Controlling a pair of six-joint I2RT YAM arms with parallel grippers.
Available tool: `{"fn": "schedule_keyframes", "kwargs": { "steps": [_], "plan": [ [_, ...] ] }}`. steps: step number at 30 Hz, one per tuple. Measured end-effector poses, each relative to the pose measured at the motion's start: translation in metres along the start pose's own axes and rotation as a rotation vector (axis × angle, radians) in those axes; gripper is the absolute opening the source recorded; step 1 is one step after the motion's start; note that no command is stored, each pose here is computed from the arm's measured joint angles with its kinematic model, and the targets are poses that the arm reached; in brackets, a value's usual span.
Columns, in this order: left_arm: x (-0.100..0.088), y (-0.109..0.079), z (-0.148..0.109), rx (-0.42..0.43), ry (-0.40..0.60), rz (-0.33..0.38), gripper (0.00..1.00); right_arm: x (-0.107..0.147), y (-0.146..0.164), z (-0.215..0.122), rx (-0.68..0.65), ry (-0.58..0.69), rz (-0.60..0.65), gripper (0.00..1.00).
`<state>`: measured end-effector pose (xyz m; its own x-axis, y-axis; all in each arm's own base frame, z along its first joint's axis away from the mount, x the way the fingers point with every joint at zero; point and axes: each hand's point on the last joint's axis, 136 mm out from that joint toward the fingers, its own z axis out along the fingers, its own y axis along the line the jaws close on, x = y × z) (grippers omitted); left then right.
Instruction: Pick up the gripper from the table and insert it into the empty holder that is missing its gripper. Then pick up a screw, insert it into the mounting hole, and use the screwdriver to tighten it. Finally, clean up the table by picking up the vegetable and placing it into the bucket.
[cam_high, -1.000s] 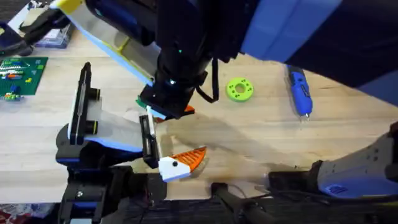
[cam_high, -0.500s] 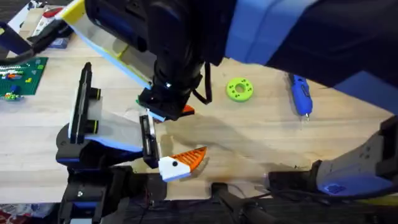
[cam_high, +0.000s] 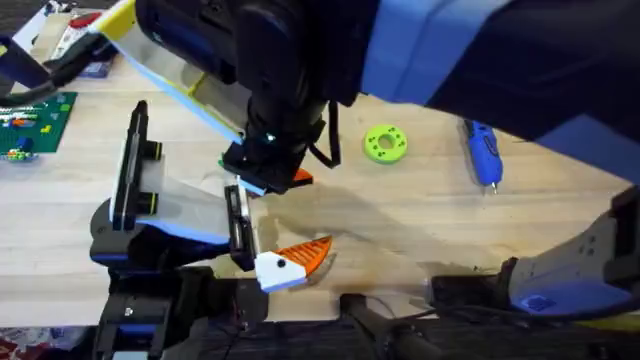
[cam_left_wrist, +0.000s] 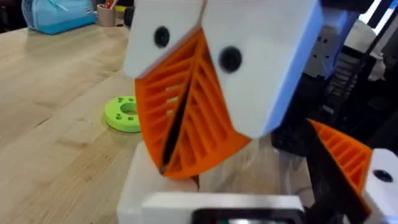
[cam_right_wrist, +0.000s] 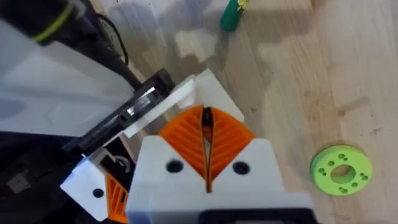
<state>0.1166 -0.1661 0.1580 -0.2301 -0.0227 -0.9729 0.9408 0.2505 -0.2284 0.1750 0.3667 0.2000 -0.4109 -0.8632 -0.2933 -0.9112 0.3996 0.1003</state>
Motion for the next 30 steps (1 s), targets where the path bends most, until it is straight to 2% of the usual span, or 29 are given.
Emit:
{"fn": "schedule_keyframes", "kwargs": {
  "steps": [26, 28, 29, 30],
  "plan": [
    [0.0001, 0.0000, 0.0000, 0.000, 0.000, 0.000, 0.991, 0.0000, 0.0000, 0.0000, 0.000, 0.000, 0.000, 0.007],
    [0.0000, 0.0001, 0.0000, -0.001, 0.000, 0.000, 0.991, 0.0002, 0.0004, 0.0000, -0.002, 0.001, -0.001, 0.079],
    [0.0000, 0.0002, 0.0000, -0.001, 0.000, 0.000, 0.991, 0.0002, 0.0011, 0.0001, -0.005, 0.001, -0.001, 0.152],
    [0.0000, 0.0003, 0.0000, -0.001, 0.000, -0.001, 0.991, 0.0003, 0.0020, 0.0001, -0.008, 0.001, -0.002, 0.276]
  ]
}}
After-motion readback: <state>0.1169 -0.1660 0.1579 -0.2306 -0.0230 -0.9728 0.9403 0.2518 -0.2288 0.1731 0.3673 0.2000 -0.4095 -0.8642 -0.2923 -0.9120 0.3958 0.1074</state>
